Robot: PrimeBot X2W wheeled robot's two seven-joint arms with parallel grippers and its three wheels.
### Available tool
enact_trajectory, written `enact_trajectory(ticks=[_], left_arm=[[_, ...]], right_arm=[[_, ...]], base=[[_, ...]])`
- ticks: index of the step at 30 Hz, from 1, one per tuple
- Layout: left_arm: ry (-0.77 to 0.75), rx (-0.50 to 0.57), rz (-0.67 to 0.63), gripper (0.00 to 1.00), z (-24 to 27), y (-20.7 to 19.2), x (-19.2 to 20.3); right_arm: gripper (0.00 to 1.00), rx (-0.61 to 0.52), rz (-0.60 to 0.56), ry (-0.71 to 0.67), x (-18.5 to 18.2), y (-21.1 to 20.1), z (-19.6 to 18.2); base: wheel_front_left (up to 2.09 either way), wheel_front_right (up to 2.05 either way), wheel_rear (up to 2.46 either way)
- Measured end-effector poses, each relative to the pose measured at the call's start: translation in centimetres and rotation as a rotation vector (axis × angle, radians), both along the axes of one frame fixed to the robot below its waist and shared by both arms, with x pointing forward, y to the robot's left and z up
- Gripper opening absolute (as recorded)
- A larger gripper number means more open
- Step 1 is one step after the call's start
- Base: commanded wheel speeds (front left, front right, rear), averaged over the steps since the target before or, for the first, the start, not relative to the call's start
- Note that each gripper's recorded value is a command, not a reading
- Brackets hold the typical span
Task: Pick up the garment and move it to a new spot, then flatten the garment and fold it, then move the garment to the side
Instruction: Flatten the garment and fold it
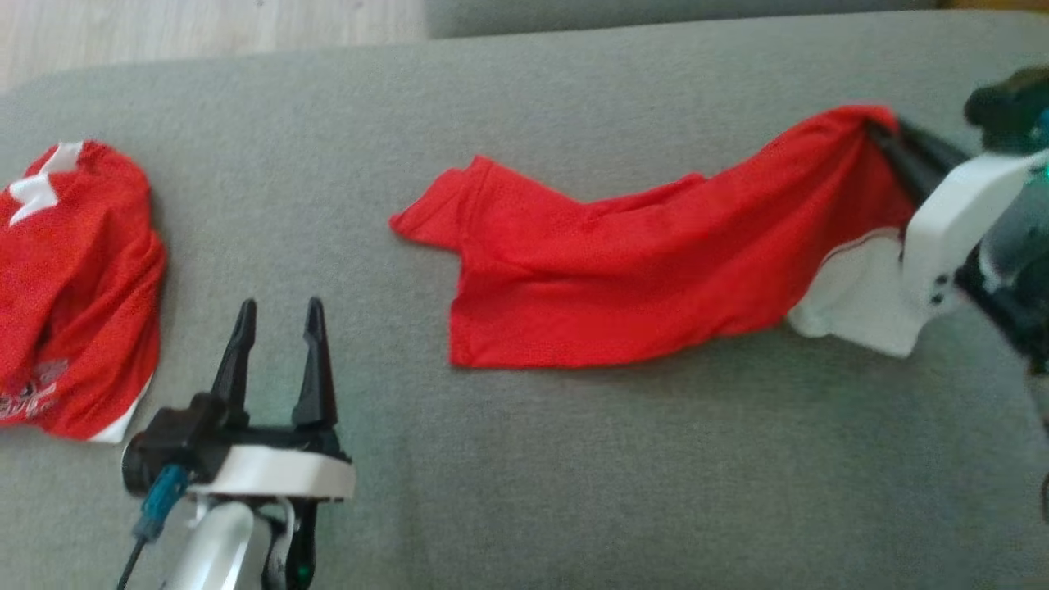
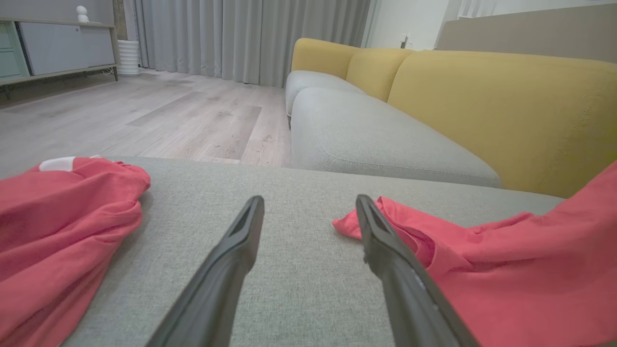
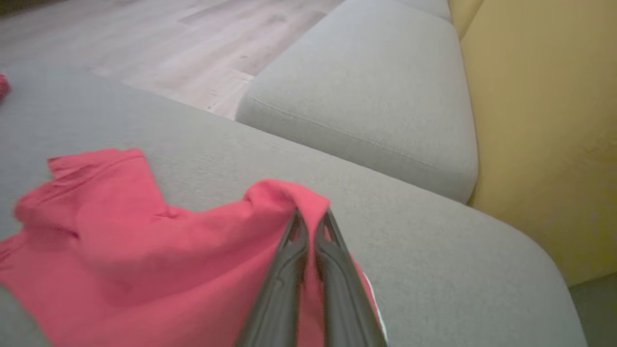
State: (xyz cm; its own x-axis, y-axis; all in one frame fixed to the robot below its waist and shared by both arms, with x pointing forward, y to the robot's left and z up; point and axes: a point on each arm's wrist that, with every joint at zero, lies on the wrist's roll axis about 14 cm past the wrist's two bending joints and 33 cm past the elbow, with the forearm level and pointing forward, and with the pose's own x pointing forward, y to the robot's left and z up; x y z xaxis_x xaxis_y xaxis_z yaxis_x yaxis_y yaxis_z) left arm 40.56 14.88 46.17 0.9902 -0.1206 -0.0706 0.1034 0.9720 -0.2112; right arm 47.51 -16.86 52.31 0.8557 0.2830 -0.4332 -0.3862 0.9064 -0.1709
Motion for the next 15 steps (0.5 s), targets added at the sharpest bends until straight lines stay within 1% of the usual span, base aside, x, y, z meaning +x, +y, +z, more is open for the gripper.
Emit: enact_trajectory(ticks=[3,10,11,12,15], left_arm=[[-0.002,-0.002,0.009,1.00,0.0,0.3,0.6],[0.018,0.011,0.046,1.00,-0.8,1.6,1.2],[0.018,0.011,0.046,1.00,-0.8,1.6,1.2],[0.024,0.011,0.050,1.00,-1.0,1.8,1.2],[0.036,0.018,0.064,1.00,-1.5,2.4,1.1]], right_arm=[[0.00,-0.042,0.002,-0.024,2.8,-0.6,-1.1],[0.00,-0.009,0.016,-0.045,8.2,0.9,-3.6],[0.73,-0.009,0.016,-0.045,8.2,0.9,-3.6],[1.00,-0.002,0.014,-0.044,8.7,1.1,-3.9],[1.00,0.019,0.014,-0.039,9.6,1.8,-5.0]], base=[[0.00,0.00,0.00],[0.00,0.00,0.00],[0.00,0.00,0.00],[0.00,0.00,0.00],[0.00,0.00,0.00]])
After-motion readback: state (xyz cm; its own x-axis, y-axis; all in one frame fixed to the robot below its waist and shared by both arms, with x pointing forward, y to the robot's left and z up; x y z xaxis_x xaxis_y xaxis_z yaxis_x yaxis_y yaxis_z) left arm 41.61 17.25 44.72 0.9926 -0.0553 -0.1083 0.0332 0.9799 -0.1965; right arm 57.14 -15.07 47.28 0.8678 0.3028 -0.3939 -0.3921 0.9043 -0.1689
